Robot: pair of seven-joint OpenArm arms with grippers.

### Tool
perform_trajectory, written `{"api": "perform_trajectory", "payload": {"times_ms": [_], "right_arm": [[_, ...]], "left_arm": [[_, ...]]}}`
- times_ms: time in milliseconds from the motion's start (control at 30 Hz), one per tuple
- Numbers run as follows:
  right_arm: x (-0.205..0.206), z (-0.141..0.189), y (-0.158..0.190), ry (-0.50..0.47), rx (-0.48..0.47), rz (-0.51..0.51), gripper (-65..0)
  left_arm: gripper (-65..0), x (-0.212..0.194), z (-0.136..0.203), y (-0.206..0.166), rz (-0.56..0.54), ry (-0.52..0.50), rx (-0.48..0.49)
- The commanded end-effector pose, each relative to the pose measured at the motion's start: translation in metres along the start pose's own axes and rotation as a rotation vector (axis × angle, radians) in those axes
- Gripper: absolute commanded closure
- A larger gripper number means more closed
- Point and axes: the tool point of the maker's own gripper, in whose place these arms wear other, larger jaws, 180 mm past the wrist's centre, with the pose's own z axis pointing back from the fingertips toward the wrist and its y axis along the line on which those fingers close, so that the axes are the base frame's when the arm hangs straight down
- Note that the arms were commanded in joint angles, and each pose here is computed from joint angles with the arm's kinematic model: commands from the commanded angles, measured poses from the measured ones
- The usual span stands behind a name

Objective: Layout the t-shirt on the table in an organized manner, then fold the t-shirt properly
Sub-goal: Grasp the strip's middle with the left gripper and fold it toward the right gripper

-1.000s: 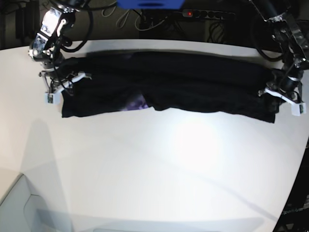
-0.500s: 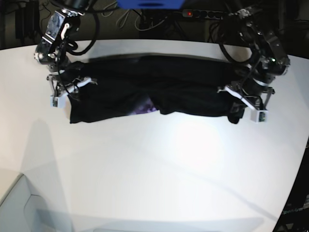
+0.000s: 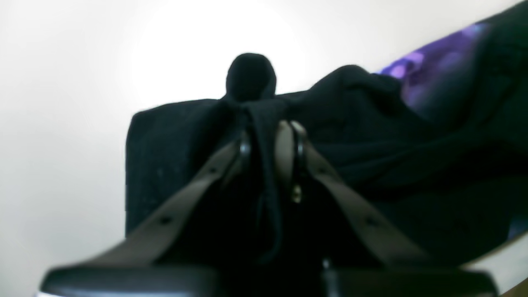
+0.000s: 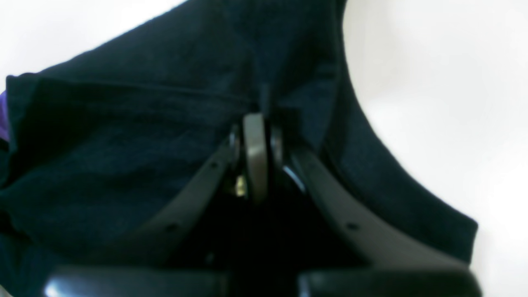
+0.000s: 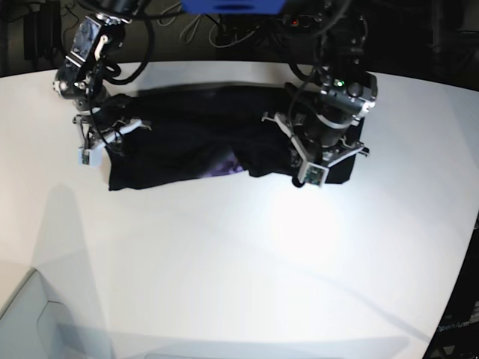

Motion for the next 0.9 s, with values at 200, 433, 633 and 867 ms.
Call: {"api": "perform_trajectory", "payload": {"times_ms": [200, 433, 633, 867], "right_arm": [[-0.018, 0.001, -0.002, 0.088, -0.018, 0.021, 0.0], [-0.018, 0.001, -0.003, 0.087, -0.019, 0.023, 0.0], [-0.018, 0.002, -0.003, 0.087, -0.020, 0.024, 0.0], [-0.017, 0.001, -0.003, 0.086, -0.020, 0.024, 0.0]], "left_arm": [[0.0, 0.028, -0.004, -0.040, 0.042, -0.077, -0.047], [-0.4, 0.017, -0.017, -0.060, 0.020, -0.033, -0.101], [-0.5, 0.018, -0.018, -0.060, 0.022, -0.033, -0.101], [-0.5, 0.030, -0.017, -0.069, 0.037, -0.066, -0.142]]}}
